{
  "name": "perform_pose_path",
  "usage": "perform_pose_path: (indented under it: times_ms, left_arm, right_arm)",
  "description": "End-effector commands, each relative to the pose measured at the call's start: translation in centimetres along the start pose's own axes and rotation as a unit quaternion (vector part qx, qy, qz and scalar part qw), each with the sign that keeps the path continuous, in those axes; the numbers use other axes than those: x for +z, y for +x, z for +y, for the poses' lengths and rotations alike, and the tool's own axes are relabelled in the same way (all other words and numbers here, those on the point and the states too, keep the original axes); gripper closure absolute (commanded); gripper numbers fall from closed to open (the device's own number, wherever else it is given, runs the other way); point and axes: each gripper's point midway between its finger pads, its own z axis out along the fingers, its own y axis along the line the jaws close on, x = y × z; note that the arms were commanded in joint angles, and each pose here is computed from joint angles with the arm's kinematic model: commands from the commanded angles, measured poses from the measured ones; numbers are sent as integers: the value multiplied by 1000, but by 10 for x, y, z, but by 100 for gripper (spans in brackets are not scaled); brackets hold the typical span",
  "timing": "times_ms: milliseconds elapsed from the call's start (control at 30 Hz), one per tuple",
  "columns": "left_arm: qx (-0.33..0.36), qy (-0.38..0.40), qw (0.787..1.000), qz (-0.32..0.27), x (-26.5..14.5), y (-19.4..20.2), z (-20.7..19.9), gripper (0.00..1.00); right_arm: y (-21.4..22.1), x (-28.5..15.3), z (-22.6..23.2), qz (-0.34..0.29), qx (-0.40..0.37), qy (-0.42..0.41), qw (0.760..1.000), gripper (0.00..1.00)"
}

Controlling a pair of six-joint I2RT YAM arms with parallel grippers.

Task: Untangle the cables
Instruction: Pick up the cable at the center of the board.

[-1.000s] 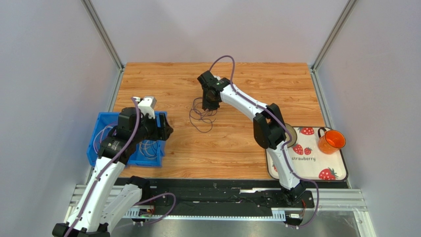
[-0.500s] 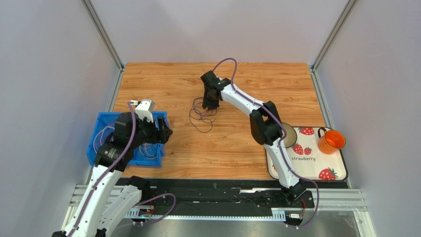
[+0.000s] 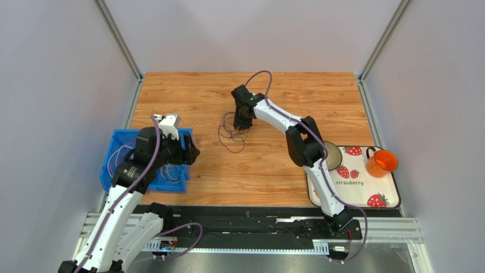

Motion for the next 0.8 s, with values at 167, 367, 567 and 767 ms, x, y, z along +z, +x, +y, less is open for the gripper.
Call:
perform_pose_path:
  times_ms: [167, 367, 567, 767]
  left_arm:
    - [-2, 7, 1000, -8, 2, -4, -3, 23]
    - [-2, 6, 1000, -6, 3, -4, -3, 24]
    - [-2, 7, 1000, -5, 4, -4, -3, 24]
    - [-3, 11, 1000, -2, 6, -4, -5, 24]
  right_arm:
    - [-16, -32, 10, -30, 8, -29, 999, 71]
    - [-21, -42, 11, -35, 9, -35, 999, 71]
    - [-26, -56, 12, -44, 11, -39, 998, 71]
    - [-17, -50, 2, -34, 19, -24, 999, 71]
